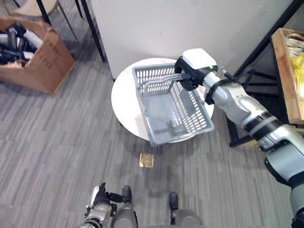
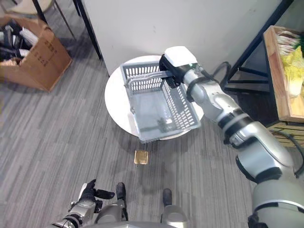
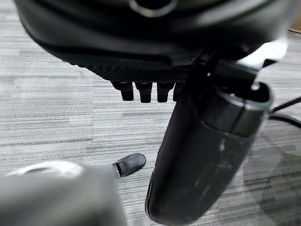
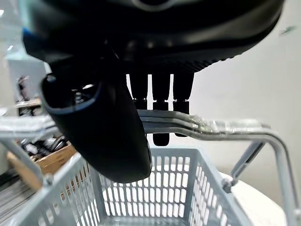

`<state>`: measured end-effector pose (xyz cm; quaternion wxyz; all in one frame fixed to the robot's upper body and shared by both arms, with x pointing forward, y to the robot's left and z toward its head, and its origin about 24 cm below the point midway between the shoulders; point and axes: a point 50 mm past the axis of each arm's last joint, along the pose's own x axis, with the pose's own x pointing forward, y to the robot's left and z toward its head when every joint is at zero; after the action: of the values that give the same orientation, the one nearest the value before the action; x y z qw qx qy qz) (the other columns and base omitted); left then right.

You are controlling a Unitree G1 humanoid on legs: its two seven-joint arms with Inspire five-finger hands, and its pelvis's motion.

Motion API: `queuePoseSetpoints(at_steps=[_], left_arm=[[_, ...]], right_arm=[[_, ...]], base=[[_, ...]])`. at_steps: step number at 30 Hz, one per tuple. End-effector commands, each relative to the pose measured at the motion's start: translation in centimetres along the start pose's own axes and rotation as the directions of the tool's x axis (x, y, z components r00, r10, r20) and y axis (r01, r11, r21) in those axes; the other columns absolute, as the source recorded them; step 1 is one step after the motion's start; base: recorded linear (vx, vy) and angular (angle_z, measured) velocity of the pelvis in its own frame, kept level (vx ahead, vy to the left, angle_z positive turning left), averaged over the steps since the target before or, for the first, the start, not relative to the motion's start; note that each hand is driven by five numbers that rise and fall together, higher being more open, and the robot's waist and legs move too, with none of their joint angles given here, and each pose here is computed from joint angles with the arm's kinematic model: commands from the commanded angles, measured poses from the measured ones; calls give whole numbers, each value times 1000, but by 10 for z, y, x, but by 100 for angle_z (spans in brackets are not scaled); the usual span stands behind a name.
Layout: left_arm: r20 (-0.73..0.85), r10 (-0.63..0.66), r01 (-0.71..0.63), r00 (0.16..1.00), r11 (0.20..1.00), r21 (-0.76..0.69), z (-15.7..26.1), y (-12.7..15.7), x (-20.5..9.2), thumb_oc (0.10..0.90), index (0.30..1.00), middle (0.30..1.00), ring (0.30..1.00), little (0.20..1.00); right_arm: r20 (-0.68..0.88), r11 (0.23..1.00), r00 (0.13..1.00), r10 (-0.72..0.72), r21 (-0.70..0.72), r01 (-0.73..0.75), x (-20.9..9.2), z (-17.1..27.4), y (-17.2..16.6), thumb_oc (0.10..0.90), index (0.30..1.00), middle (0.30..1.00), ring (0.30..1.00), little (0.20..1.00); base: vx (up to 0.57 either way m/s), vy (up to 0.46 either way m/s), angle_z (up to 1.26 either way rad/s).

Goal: Get the vegetables into the basket

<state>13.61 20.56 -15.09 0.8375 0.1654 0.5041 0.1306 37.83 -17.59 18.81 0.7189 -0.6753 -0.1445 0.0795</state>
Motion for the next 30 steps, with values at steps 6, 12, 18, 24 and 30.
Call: queuePoseSetpoints(at_steps=[6, 12, 18, 24, 30], left_arm=[[-57, -28, 35, 998, 992, 124, -22, -4, -3, 900, 1000, 1000, 1000, 1000], [-93, -40, 52, 995, 990, 129, -30, -4, -5, 900, 1000, 1000, 1000, 1000], [-100, -82, 99, 992, 980, 173, -34, -14, -8, 900, 1000, 1000, 1000, 1000], [-87, -102, 117, 991, 975, 190, -31, -19, -9, 900, 1000, 1000, 1000, 1000], [-68, -106, 118, 992, 971, 206, -26, -20, -8, 900, 1000, 1000, 1000, 1000]], right_arm=[[-80, 978, 974, -210, -21, 209, -25, -34, -39, 400, 300, 300, 300, 300], [-150, 967, 956, -254, -17, 254, -91, -62, -40, 400, 300, 300, 300, 300], [-354, 980, 917, -185, 3, 198, -135, -101, -6, 400, 300, 300, 300, 300], [-509, 994, 857, -84, 21, 110, -165, -129, 29, 400, 300, 300, 300, 300], [-606, 999, 795, 14, 45, 18, -188, -146, 61, 400, 300, 300, 300, 300]], base=[[2, -22, -3], [-19, -27, -2], [28, -7, -16], [7, 1, -12], [4, 2, -2]])
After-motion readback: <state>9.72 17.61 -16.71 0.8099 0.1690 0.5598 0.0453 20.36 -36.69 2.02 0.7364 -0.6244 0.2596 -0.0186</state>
